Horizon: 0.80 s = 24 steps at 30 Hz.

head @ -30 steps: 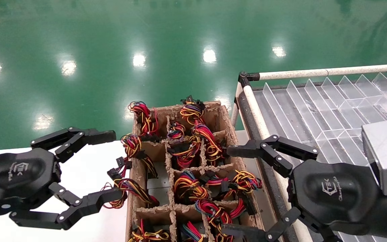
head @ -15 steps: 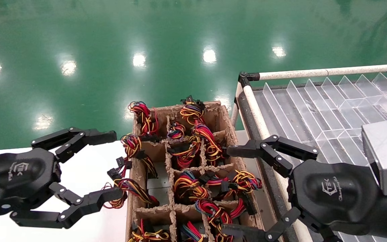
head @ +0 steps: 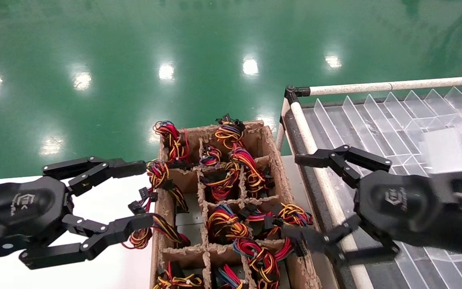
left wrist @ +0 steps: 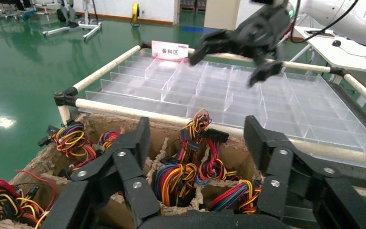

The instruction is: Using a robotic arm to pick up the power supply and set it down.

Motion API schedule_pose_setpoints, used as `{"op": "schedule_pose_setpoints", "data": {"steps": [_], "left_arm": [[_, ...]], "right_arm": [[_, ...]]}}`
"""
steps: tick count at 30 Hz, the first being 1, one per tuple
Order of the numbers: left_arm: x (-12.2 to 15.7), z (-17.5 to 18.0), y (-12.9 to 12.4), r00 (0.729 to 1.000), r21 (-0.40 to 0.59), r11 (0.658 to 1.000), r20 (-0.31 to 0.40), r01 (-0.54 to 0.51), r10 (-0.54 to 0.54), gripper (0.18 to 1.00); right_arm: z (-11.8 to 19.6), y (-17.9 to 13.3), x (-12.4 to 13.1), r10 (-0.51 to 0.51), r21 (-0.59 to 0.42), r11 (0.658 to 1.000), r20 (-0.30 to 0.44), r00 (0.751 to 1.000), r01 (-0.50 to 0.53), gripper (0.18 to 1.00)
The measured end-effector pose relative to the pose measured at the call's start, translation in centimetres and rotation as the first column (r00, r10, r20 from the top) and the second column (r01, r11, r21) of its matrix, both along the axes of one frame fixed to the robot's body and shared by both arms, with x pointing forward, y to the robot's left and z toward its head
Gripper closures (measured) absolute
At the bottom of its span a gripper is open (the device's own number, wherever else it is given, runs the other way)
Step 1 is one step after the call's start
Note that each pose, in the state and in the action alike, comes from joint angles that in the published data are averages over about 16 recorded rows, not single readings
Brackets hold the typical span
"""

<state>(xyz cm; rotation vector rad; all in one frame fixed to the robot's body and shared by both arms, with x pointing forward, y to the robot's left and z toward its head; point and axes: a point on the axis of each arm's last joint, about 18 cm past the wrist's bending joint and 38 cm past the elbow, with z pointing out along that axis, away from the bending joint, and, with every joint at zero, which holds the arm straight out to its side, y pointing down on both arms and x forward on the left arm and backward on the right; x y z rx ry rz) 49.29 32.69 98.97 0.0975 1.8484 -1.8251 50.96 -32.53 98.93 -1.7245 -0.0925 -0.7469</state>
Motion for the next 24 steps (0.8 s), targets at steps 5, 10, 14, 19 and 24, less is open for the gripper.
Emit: {"op": "schedule_pose_setpoints", "data": {"steps": [5, 10, 14, 19, 24], "left_arm": [[0.0, 0.0, 0.0, 1.000, 0.000, 1.000, 0.000, 0.000, 0.000, 0.498], [0.0, 0.0, 0.0, 1.000, 0.000, 1.000, 0.000, 0.000, 0.000, 0.606], [0.0, 0.0, 0.0, 1.000, 0.000, 1.000, 0.000, 0.000, 0.000, 0.687], [0.0, 0.0, 0.0, 1.000, 0.000, 1.000, 0.000, 0.000, 0.000, 0.789], [0.0, 0.0, 0.0, 1.000, 0.000, 1.000, 0.000, 0.000, 0.000, 0.879]], "right_arm": [[-0.8, -0.7, 1.8, -0.100, -0.068, 0.993, -0.017, 0.995, 0.099, 0.179], [-1.6, -1.0, 3.2, -0.163, -0.124, 0.980, -0.039, 0.986, 0.157, 0.179], [-2.2, -1.0, 3.9, -0.186, -0.151, 0.973, -0.058, 0.981, 0.176, 0.181], [-2.6, -1.0, 4.5, -0.202, -0.162, 0.969, -0.073, 0.977, 0.188, 0.192], [-2.7, -1.0, 4.7, -0.211, -0.166, 0.967, -0.082, 0.974, 0.196, 0.219]]}}
